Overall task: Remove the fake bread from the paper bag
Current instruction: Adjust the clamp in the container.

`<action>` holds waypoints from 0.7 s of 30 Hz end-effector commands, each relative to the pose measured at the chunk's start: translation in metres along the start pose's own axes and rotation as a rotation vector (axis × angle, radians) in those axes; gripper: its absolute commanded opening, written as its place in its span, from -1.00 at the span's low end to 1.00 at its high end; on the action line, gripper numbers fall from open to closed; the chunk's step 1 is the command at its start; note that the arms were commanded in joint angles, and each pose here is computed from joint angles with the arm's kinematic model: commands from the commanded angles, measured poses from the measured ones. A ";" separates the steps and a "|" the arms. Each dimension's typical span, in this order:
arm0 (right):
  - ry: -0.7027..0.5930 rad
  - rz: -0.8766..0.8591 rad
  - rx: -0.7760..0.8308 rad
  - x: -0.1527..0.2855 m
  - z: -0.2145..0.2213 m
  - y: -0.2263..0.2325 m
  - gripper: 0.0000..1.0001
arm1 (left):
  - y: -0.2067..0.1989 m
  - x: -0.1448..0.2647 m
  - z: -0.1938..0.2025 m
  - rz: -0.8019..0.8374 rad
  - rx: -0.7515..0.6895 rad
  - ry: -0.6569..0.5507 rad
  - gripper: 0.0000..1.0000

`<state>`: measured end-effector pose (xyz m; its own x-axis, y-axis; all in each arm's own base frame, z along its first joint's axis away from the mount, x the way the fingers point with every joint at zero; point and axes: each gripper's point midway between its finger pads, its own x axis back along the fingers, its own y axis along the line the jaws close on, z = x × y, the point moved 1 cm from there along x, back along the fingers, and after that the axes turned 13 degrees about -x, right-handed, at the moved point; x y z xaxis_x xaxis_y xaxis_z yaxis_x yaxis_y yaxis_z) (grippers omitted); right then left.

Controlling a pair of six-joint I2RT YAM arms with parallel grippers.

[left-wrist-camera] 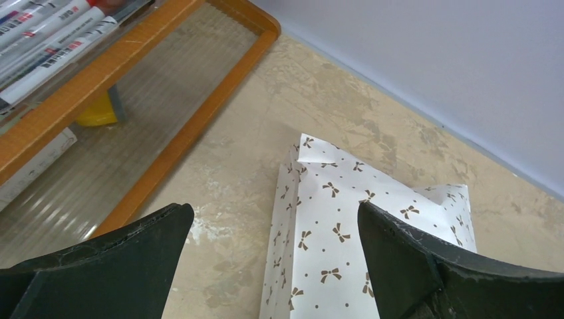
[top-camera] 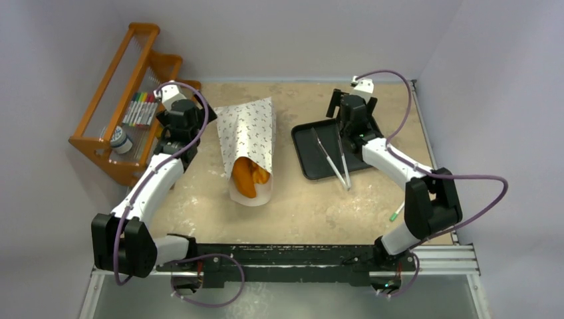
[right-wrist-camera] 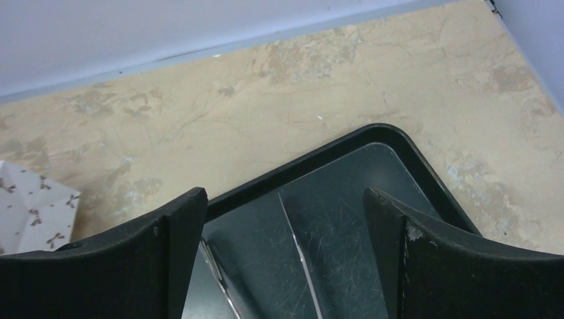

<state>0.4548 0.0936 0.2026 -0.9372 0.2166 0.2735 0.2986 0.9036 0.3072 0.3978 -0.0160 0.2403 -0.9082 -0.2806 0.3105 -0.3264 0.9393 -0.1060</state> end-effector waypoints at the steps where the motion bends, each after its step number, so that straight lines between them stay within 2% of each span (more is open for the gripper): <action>1: -0.026 -0.078 0.021 0.021 -0.016 0.013 0.76 | 0.008 0.001 -0.013 -0.062 0.049 -0.048 0.99; 5: -0.006 -0.111 0.109 0.033 -0.002 0.021 0.71 | 0.012 0.002 -0.014 -0.091 0.065 -0.044 0.99; 11: 0.156 -0.116 0.238 0.038 0.048 0.025 0.68 | 0.018 -0.001 -0.013 -0.134 0.058 -0.035 1.00; 21: 0.318 -0.086 0.316 0.046 0.094 0.012 0.62 | -0.003 -0.031 0.012 -0.103 0.015 0.081 1.00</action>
<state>0.4023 0.1453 0.1247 -0.8477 0.0670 0.5262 0.1117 0.9923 0.0536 0.4119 -0.0054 0.2073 -0.8307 -0.3785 0.4083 -0.4321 0.9007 -0.0441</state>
